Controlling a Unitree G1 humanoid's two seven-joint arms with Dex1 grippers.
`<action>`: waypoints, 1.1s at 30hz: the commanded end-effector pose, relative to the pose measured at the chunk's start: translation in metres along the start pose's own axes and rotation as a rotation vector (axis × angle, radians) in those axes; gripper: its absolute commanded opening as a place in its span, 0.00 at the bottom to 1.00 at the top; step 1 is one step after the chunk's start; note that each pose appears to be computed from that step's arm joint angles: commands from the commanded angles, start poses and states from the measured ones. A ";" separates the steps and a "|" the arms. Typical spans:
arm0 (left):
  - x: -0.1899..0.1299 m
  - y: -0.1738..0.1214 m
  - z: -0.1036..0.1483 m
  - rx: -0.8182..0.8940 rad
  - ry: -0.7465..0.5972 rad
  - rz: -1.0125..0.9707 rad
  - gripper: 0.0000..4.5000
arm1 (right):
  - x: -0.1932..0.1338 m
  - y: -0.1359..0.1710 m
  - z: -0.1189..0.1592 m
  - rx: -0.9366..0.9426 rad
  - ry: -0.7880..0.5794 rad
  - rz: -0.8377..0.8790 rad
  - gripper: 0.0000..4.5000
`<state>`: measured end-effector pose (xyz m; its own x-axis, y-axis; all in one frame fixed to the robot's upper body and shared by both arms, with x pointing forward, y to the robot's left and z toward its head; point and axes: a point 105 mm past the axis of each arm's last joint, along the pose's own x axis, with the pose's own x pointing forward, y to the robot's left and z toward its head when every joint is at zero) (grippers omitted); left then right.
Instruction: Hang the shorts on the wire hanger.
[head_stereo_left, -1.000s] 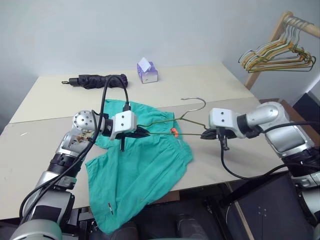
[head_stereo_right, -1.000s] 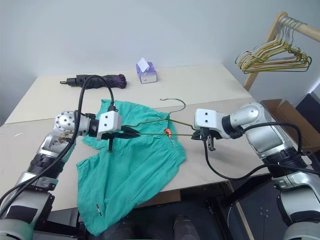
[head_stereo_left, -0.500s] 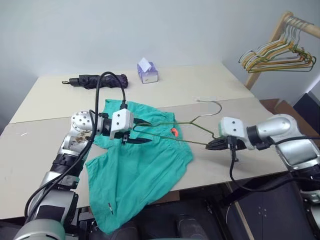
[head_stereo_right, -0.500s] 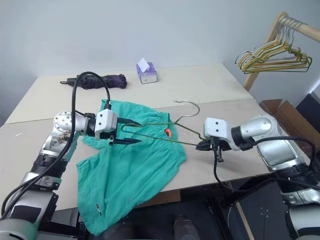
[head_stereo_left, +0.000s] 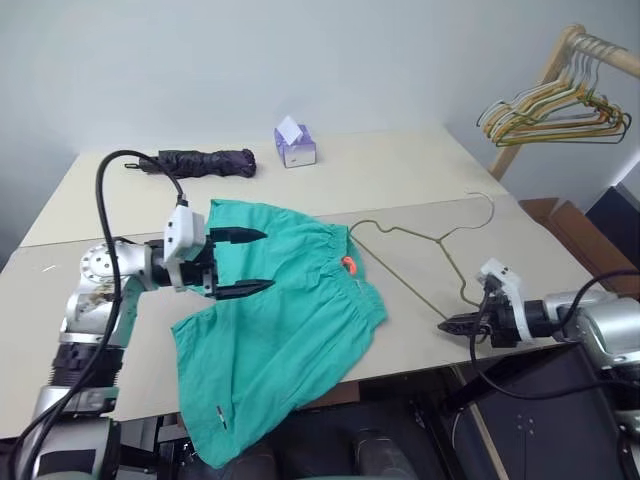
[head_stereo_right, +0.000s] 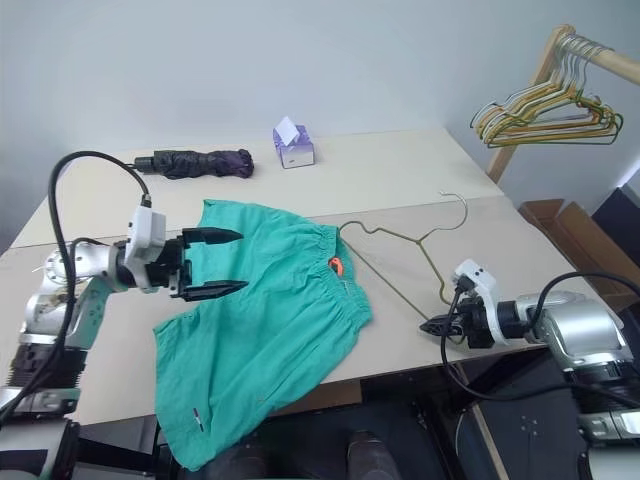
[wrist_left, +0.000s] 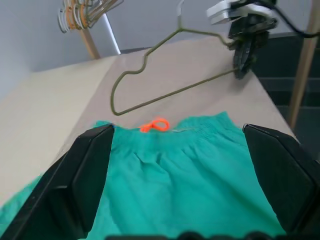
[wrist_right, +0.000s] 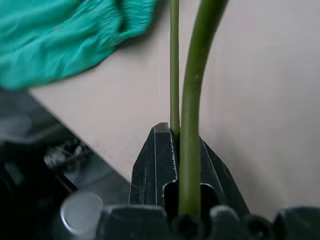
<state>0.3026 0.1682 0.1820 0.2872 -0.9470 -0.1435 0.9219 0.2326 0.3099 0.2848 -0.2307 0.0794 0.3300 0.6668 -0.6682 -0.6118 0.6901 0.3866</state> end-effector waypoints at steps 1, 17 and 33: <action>-0.009 0.004 0.017 0.052 -0.014 0.028 0.99 | -0.002 -0.001 0.008 0.076 0.014 -0.003 0.00; -0.009 0.001 0.017 0.063 0.003 0.052 0.99 | 0.003 0.002 0.022 0.018 0.059 0.047 0.00; -0.010 0.005 0.016 0.077 0.028 0.081 0.99 | -0.012 0.003 0.010 -0.039 0.144 0.099 0.00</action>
<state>0.3000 0.1751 0.1893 0.3570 -0.9226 -0.1463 0.8919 0.2901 0.3468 0.2836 -0.2331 0.0816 0.1568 0.6821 -0.7142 -0.6207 0.6305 0.4659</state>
